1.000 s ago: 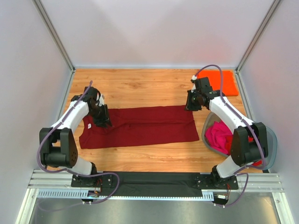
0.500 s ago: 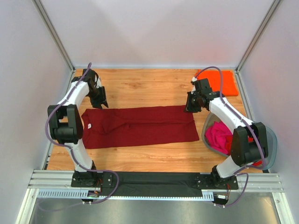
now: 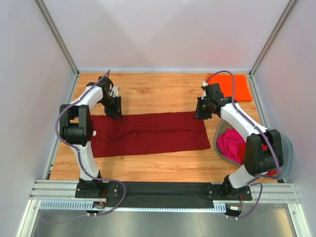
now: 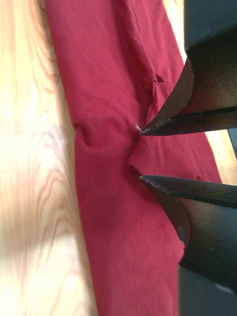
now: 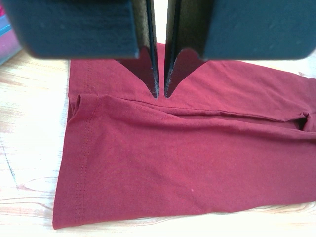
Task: Fold and stack the t-shirts
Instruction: Fold the tshirt
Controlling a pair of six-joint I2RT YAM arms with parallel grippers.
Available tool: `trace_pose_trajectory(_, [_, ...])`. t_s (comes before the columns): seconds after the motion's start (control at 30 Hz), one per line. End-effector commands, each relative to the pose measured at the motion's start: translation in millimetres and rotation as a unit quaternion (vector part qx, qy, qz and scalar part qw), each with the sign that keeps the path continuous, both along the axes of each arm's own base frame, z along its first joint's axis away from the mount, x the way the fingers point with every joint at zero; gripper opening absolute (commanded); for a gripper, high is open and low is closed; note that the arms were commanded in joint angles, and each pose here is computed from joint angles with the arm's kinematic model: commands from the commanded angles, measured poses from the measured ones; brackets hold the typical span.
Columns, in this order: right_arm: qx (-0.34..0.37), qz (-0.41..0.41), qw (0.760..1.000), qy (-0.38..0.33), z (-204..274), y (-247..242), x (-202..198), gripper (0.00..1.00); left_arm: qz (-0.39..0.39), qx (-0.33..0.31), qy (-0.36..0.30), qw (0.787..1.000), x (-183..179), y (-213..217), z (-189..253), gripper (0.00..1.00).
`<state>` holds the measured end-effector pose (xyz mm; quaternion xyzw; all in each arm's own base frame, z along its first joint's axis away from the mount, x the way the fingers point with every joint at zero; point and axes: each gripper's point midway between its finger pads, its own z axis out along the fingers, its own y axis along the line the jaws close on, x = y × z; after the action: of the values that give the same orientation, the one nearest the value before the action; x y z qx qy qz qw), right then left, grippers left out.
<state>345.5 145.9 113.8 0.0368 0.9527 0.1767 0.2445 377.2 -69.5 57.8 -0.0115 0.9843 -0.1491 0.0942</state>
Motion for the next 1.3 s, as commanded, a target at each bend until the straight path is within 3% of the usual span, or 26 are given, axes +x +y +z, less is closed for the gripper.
trace_pose_trajectory(0.0, [0.014, 0.004, 1.0, -0.024, 11, 7, 9, 0.08, -0.02, 0.009, 0.006, 1.0, -4, -1, -12, 0.45])
trace_pose_trajectory(0.57, [0.008, 0.016, 0.999, -0.027, 15, 7, 12, 0.08, -0.035, 0.027, 0.017, 0.999, -13, -9, -22, 0.4])
trace_pose_trajectory(0.67, [0.012, 0.017, 0.999, -0.03, 19, 10, 15, 0.08, -0.037, 0.02, 0.017, 0.999, -16, -14, -19, 0.3])
trace_pose_trajectory(0.77, [0.016, 0.016, 0.999, -0.032, 21, 10, 16, 0.08, -0.037, 0.033, 0.025, 0.998, -25, -16, -13, 0.12])
trace_pose_trajectory(0.9, [0.018, 0.017, 0.999, -0.029, 21, 11, 14, 0.08, -0.039, 0.054, 0.048, 0.997, -53, -16, -7, 0.05])
trace_pose_trajectory(1.03, [0.015, 0.015, 0.999, -0.033, 21, 9, 13, 0.08, -0.026, 0.064, 0.057, 0.996, -77, -16, 0, 0.06])
trace_pose_trajectory(1.27, [0.005, 0.005, 1.0, -0.003, -7, 6, 9, 0.08, -0.016, 0.05, 0.059, 0.997, -115, -21, 16, 0.25])
